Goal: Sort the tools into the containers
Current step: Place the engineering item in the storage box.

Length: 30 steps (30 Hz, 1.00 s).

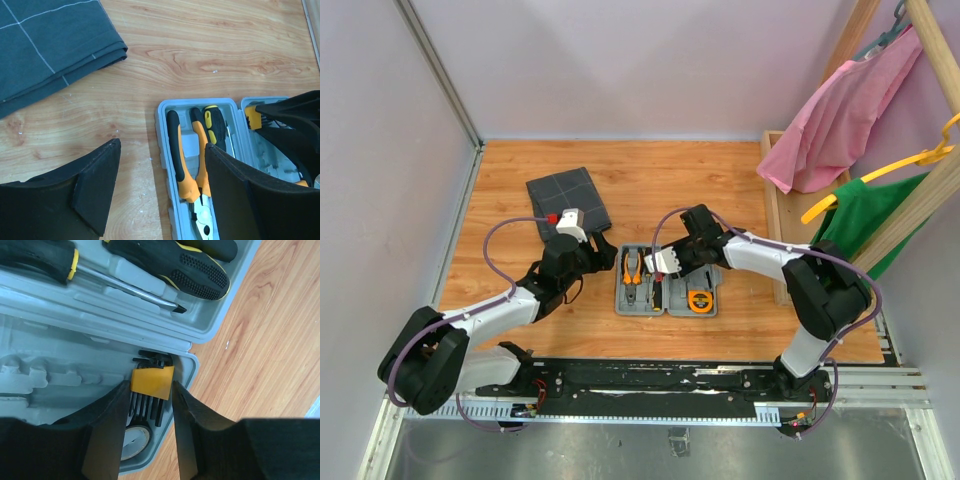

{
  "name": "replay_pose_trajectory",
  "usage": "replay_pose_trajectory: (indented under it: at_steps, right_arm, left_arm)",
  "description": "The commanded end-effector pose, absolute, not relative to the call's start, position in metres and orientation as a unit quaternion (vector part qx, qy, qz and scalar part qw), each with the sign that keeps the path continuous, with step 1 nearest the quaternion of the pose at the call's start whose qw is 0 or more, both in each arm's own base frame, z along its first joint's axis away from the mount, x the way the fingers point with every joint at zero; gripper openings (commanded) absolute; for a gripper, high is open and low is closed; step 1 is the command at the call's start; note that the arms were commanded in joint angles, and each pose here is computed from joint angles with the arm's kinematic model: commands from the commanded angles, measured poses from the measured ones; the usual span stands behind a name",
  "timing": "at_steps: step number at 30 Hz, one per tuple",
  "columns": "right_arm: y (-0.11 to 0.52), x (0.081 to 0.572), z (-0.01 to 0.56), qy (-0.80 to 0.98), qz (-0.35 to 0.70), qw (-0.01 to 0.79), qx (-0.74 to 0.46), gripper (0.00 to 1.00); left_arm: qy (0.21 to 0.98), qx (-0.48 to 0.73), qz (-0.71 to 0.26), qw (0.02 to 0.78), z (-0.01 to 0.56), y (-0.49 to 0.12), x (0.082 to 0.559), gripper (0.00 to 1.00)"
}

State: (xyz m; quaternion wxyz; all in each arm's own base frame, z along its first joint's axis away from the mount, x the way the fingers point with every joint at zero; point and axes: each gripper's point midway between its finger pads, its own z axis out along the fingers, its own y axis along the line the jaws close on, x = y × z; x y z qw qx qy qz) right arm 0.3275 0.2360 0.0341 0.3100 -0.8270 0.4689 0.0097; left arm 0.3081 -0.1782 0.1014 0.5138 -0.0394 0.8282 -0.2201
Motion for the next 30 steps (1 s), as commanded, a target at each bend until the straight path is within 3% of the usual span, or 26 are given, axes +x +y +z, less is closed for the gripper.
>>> replay_pose_trajectory:
  at_steps: [1, 9, 17, 30]
  right_arm:
    - [0.222, 0.307, 0.008, 0.485, 0.031, 0.243, -0.839, 0.39]
    - [0.23, 0.314, 0.027, 0.528, 0.04, 0.265, -0.805, 0.28]
    - [0.237, 0.319, 0.043, 0.562, 0.055, 0.282, -0.775, 0.1]
    - [0.235, 0.346, 0.068, 0.593, 0.007, 0.343, -0.728, 0.09]
  left_arm:
    - [0.819, -0.041, -0.217, 0.53, 0.11, -0.176, 0.316, 0.72]
    - [0.818, -0.041, -0.218, 0.53, 0.111, -0.176, 0.316, 0.72]
    - [0.818, -0.042, -0.218, 0.531, 0.111, -0.176, 0.316, 0.72]
    - [0.816, -0.041, -0.221, 0.533, 0.114, -0.176, 0.315, 0.72]
